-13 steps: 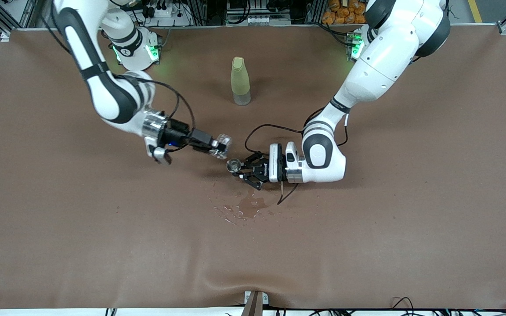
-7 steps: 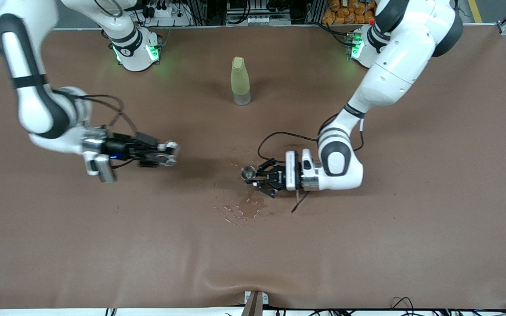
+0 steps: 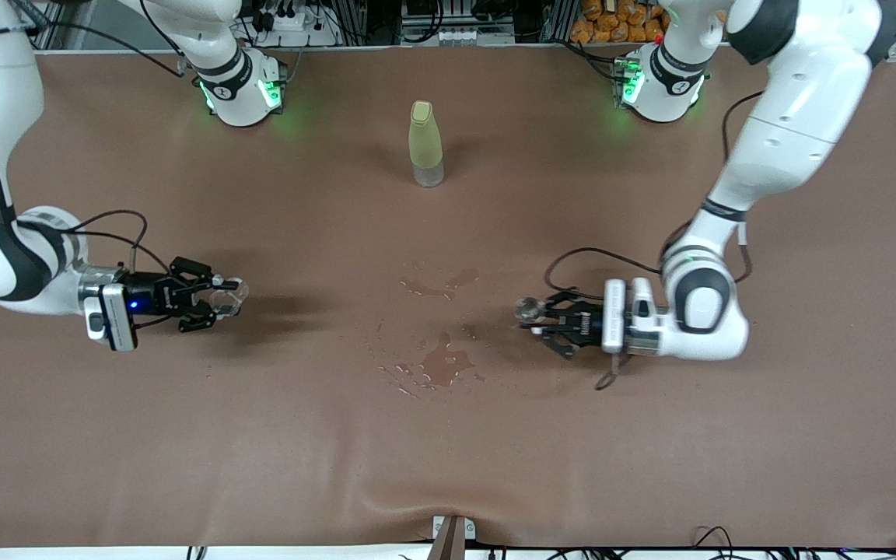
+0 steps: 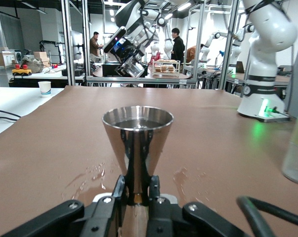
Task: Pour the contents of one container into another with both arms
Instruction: 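Upright the cup with the right gripper while the left gripper lowers the jigger, then set the cup down with the right gripper while the left gripper sets the jigger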
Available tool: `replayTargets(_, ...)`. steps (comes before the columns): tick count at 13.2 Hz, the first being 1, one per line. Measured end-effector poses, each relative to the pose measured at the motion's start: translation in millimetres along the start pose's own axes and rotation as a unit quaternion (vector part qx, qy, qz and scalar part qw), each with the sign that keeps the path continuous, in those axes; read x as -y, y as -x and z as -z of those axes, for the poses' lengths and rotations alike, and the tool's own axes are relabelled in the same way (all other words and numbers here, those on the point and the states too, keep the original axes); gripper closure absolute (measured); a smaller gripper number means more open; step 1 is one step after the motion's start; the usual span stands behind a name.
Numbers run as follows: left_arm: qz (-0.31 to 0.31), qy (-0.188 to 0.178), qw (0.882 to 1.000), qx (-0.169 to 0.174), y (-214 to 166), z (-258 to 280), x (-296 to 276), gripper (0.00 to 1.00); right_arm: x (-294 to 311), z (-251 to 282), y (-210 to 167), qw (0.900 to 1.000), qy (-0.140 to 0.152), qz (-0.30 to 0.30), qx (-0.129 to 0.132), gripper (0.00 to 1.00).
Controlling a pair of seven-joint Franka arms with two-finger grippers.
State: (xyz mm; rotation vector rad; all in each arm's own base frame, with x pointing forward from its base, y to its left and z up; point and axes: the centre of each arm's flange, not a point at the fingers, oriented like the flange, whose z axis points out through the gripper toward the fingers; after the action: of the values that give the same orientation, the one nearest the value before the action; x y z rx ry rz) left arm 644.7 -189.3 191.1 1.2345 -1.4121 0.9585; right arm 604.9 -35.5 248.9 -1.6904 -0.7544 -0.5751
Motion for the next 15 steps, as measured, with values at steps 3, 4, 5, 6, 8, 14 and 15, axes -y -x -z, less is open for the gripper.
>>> replayTargets(3, 0.015, -0.009, 1.0, 0.003, 20, 80, -15, 0.79, -15, 51, -1, 0.995, 0.026, 0.092, 0.029, 0.5)
replayTargets(4, 0.02, -0.017, 1.0, 0.008, 23, 105, -23, 0.79, -20, 69, 8, 0.992, 0.032, 0.119, 0.023, 0.5)
replayTargets(5, 0.022, -0.023, 0.999, 0.018, 24, 128, -31, 0.79, -26, 84, 20, 0.989, 0.038, 0.143, 0.014, 0.5)
replayTargets(6, 0.027, -0.033, 0.999, 0.026, 26, 151, -41, 0.79, -32, 97, 33, 0.987, 0.044, 0.157, 0.006, 0.5)
replayTargets(8, 0.029, -0.052, 0.998, 0.029, 37, 187, -60, 0.79, -42, 112, 57, 0.986, 0.042, 0.161, -0.009, 0.5)
replayTargets(14, 0.009, -0.093, 0.996, 0.015, 76, 242, -99, 0.79, -94, 102, 118, 0.982, 0.003, 0.182, -0.042, 0.5)
replayTargets(15, -0.002, -0.092, 0.996, 0.017, 85, 246, -104, 0.79, -97, 101, 120, 0.982, 0.001, 0.183, -0.043, 0.5)
